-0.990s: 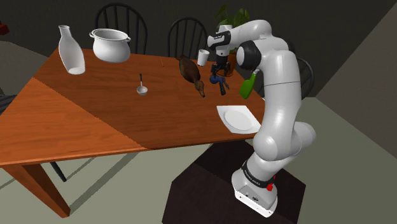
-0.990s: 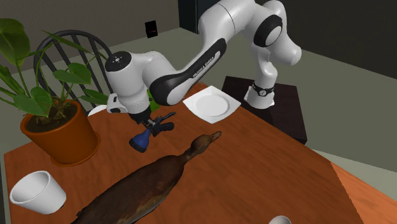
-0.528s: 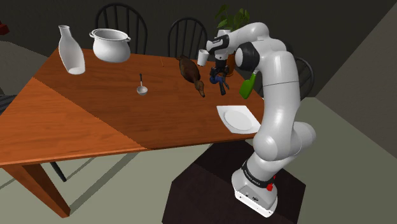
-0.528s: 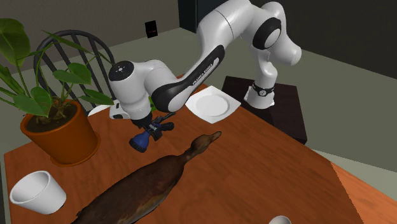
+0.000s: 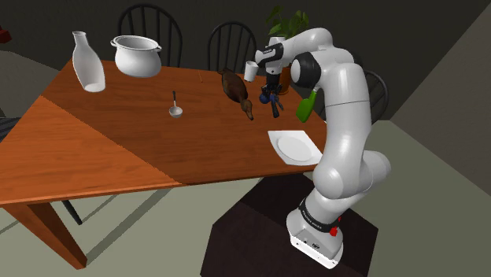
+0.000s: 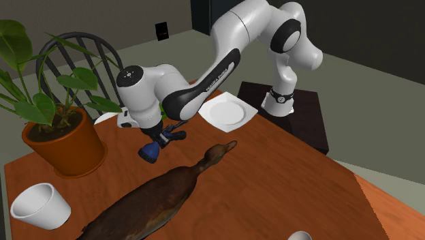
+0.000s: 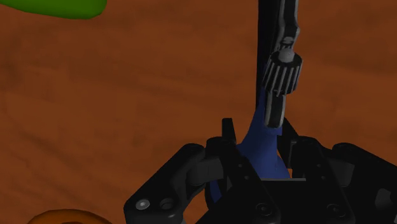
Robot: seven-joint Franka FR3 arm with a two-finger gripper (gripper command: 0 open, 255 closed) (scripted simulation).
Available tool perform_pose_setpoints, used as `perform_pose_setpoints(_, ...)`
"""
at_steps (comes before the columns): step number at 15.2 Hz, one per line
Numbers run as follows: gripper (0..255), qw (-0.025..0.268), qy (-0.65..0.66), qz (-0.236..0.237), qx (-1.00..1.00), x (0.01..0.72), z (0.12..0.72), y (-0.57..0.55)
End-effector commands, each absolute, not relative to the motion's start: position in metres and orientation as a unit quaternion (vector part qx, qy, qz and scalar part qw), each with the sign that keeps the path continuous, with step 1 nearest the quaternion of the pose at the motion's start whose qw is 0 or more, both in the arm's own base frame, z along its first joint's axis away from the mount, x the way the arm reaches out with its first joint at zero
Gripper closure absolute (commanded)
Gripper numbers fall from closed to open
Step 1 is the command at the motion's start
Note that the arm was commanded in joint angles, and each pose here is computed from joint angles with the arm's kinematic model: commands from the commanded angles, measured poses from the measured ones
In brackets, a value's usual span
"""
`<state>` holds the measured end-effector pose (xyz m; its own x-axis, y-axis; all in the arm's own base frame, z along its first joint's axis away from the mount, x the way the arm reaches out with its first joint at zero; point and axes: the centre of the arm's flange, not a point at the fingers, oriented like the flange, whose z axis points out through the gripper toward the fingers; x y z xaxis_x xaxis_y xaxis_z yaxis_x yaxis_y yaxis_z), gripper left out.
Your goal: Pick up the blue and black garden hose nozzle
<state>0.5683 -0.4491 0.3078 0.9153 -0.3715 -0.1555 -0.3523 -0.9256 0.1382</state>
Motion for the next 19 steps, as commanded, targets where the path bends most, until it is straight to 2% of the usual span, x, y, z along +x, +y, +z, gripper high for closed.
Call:
perform_pose_setpoints(1,255,0.054,-0.185,-0.090,0.977,0.568,0.308,-0.449)
perform_pose_setpoints(19,255,0.054,-0.185,-0.090,0.977,0.568,0.387,-0.448)
